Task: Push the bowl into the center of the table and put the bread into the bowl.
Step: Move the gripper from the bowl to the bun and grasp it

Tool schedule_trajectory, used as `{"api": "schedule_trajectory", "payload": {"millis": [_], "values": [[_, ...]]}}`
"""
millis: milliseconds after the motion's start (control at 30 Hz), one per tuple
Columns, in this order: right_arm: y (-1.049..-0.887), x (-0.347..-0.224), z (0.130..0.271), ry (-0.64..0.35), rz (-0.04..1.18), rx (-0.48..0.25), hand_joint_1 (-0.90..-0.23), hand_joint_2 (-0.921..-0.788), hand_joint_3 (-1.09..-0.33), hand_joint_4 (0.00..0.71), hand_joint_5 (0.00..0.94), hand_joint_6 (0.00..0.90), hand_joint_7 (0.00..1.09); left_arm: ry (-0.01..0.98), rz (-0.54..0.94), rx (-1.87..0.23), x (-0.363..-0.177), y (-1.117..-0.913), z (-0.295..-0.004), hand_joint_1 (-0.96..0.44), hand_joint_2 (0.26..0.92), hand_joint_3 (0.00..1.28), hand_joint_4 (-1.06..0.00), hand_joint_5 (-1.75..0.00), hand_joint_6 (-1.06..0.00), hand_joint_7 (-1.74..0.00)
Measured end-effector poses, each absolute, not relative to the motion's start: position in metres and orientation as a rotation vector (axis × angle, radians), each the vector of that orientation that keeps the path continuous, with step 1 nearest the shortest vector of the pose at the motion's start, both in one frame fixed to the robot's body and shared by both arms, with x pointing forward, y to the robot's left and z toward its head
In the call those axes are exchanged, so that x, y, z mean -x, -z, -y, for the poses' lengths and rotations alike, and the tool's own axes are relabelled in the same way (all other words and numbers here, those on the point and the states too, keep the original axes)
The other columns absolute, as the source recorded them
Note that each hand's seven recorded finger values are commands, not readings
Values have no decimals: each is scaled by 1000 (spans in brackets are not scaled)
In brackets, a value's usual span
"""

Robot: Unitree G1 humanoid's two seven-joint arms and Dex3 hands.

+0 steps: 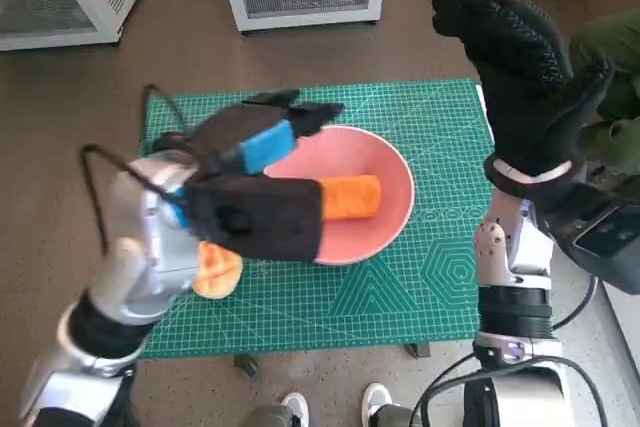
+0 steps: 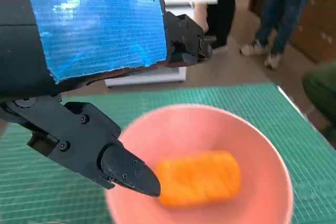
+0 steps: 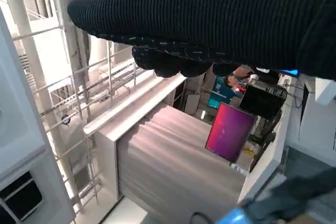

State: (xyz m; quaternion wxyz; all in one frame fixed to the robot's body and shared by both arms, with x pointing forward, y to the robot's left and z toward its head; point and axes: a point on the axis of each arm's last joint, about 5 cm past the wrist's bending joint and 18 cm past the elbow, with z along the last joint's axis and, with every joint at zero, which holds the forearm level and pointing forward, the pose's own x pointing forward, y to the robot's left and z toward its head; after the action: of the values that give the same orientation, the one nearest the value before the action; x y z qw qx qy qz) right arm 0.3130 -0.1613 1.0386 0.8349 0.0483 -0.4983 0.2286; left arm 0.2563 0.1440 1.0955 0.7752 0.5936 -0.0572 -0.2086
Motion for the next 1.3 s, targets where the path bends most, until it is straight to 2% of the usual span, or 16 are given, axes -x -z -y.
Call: {"api": "schedule_trajectory", "payload": {"millis": [333,600,767,967,1300], "values": [[-1038,-313,159,-490,1054,-111,-656,-921,-712,285,0,228,395,389,80,-1272,-225,-1110,-174,-74,708,1,0,1,-184,-22],[-1038,-314,157,-497,1053,-116,-656,-921,-712,284,0,227,395,362,37,-1268,-201,-1120,-188,-21,700,0,1,1,-187,-19],[-1037,-314,157,-500,1051,-119,-657,-921,-711,284,0,228,395,358,-4,-1280,-191,-1116,-194,-38,683,1,1,1,-186,-16],[-1037,-315,156,-501,1047,-123,-657,-921,-712,284,0,228,394,376,-69,-1299,-183,-1108,-199,-155,673,0,1,1,-183,-11],[-1036,-315,155,-503,1041,-130,-660,-921,-713,285,0,229,393,418,-124,-1302,-178,-1098,-202,-243,675,2,1,1,-177,-5]]}}
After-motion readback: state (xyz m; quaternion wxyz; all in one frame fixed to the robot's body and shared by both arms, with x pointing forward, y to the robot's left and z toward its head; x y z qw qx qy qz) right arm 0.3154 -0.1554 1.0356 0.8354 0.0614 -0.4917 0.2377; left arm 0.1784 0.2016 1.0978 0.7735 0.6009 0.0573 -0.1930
